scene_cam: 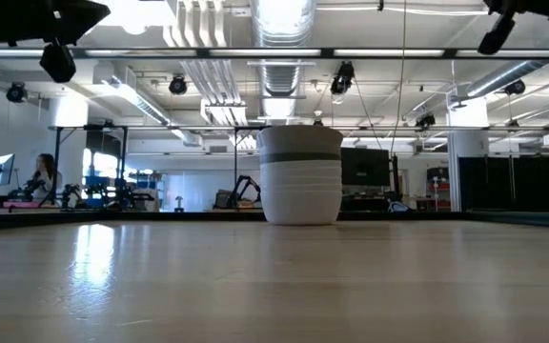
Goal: Nest bowls inside each other
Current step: Return to Home Position
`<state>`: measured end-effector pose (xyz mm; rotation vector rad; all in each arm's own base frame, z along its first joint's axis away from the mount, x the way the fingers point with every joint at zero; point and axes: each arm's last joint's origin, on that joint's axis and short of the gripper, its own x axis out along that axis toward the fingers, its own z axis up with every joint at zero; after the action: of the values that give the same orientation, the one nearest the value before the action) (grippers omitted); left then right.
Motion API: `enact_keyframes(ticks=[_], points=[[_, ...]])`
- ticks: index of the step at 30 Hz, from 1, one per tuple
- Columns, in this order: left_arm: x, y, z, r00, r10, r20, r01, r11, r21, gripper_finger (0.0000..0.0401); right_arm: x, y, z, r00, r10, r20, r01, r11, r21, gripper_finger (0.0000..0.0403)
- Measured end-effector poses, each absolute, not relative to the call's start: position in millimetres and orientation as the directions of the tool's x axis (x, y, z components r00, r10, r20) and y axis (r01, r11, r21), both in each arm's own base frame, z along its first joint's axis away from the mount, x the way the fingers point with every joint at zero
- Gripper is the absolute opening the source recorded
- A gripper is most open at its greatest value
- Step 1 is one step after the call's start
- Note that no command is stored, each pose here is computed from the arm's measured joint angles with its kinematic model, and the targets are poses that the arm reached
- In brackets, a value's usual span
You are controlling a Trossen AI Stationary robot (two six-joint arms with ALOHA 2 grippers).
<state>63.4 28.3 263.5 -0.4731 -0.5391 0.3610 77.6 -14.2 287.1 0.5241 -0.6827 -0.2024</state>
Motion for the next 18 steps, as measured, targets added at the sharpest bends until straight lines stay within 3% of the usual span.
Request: enact_keyframes(ticks=[12,18], points=[[76.7,32.3,230.5,0.856,0.431,0.285,-0.192,0.777,-0.599,0.0000,73.3,-13.2,236.5,0.756,-0.395,0.522,0.006,0.802,0.598,0.0009],[81.1,33.7,216.7,0.829,0.411,0.380,-0.114,0.789,-0.604,0.0000,81.7,-13.4,214.3,0.787,-0.398,0.472,0.001,0.765,0.644,0.0009]])
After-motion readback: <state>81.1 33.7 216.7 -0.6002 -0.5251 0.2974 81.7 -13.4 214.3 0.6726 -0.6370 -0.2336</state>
